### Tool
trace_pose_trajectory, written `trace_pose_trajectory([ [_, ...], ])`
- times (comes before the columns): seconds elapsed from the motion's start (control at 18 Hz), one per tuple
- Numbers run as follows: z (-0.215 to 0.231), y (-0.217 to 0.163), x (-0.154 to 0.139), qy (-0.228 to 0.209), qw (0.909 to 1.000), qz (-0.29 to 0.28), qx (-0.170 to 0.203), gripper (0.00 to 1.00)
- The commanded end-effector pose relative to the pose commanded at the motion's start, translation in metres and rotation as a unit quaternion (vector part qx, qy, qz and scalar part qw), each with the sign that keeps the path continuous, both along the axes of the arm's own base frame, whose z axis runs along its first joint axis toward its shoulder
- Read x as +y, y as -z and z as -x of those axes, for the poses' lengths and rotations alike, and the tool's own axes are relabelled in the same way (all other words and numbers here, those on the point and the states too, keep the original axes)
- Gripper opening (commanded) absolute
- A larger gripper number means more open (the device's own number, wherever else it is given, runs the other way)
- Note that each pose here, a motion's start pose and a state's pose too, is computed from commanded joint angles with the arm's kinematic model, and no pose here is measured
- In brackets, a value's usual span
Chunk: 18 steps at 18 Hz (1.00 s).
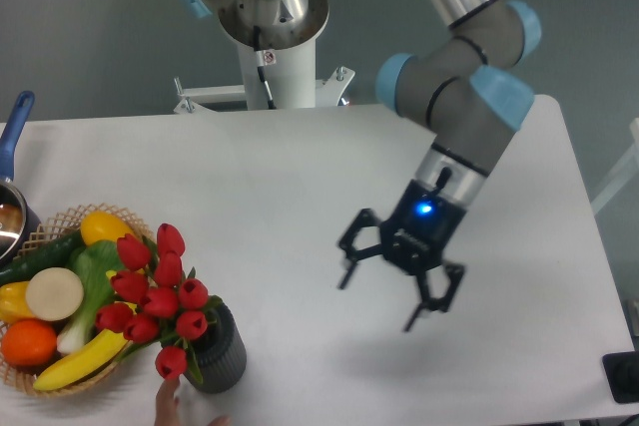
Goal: Insert the flowers into the vase
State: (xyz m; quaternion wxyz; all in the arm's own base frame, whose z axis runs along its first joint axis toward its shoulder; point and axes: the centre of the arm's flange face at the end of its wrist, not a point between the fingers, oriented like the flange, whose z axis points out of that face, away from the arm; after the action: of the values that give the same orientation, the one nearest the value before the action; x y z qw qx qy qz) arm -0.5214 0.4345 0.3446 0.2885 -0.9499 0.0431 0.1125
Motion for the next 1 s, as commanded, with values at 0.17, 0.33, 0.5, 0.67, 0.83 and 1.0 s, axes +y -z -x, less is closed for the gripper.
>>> trace_pose_trajectory([
  [0.17, 0.012, 0.015, -0.025, -0.04, 0.9908, 0.118, 0.053, 1.0],
  [0.33, 0.017, 0.026, -0.056, -0.088, 0.9748, 0.197, 0.054, 1.0],
  [0.5, 0.014, 0.032, -0.078, -0.099, 0.9725, 0.208, 0.037, 1.0],
  [0.67, 0.018, 0.025, -0.123, -0.125, 0.9691, 0.211, 0.027, 1.0],
  [0.83, 0.033, 0.026, -0.163, -0.103, 0.9654, 0.24, 0.008, 1.0],
  [1.0, 0.043, 0.024, -0.196, -0.062, 0.9639, 0.259, 0.001, 1.0],
])
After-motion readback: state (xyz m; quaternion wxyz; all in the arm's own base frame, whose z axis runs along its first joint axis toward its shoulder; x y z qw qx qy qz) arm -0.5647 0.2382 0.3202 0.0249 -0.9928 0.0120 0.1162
